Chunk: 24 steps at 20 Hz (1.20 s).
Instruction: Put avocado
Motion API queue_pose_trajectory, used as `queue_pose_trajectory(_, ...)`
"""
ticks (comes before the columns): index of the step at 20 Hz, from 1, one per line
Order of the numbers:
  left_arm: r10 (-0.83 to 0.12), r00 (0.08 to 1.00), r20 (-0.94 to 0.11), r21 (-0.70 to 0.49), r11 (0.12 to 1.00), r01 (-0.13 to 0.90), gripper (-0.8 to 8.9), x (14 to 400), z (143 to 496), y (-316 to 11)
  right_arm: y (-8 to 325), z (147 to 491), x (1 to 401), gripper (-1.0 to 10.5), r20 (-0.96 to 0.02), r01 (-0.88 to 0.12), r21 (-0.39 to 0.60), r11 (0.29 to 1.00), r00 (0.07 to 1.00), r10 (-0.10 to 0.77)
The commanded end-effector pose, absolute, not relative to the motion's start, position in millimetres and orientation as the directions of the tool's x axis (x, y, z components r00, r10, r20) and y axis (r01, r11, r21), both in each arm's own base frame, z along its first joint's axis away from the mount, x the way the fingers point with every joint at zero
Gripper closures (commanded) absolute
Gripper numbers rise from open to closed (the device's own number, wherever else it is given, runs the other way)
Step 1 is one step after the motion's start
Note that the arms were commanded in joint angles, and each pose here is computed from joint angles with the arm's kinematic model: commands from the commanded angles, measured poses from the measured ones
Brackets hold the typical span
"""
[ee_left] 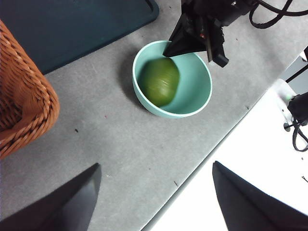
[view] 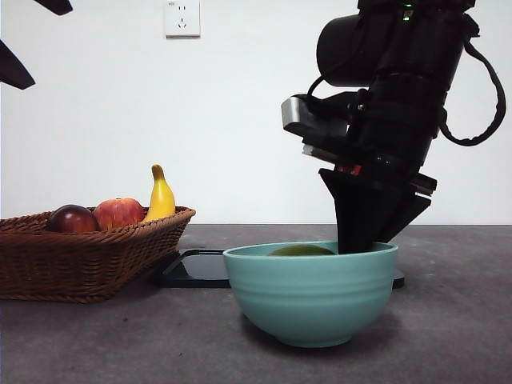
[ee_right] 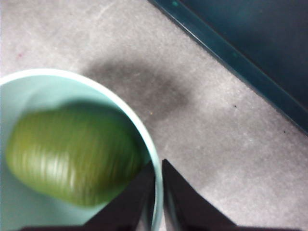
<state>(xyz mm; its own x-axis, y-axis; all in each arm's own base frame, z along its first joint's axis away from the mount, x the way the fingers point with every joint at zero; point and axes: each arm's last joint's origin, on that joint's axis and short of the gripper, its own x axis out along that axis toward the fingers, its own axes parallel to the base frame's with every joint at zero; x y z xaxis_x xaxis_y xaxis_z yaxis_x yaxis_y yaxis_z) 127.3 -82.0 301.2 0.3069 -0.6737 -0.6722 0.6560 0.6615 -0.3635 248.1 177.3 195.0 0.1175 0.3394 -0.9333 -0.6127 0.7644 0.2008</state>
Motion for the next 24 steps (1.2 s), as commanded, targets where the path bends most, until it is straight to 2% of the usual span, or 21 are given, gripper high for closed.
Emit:
queue_pose_trajectory(1, -0.681, 0.307, -0.665, -0.348, 0.646, 0.679, 4.40, 128.2, 303.4, -83.5, 181.7, 210.9, 250.9, 9.4, -0.915, -0.623, 0.194, 0.757, 0.164, 0.369)
queue_pose_trajectory(7, -0.681, 0.308, -0.665, -0.348, 0.646, 0.679, 4.40, 128.2, 303.5, -83.5, 182.9, 239.0, 269.3, 9.4, -0.874, -0.602, 0.187, 0.776, 0.258, 0.411)
queue_pose_trajectory(13, -0.681, 0.308, -0.665, -0.348, 0.646, 0.679, 4.40, 128.2, 303.5, -83.5, 184.9, 257.3, 327.8, 9.4, -0.842, -0.550, 0.181, 0.815, 0.342, 0.418)
queue_pose_trajectory(19, -0.681, 0.308, -0.665, -0.347, 0.646, 0.680, 4.40, 128.2, 303.5, -83.5, 189.4, 233.4, 380.9, 9.4, -0.849, -0.509, 0.184, 0.841, 0.349, 0.397)
queue_pose_trajectory(24, -0.681, 0.308, -0.664, -0.346, 0.646, 0.680, 4.40, 128.3, 303.5, -83.6, 181.6, 210.2, 397.4, 9.4, -0.858, -0.480, 0.187, 0.857, 0.346, 0.380)
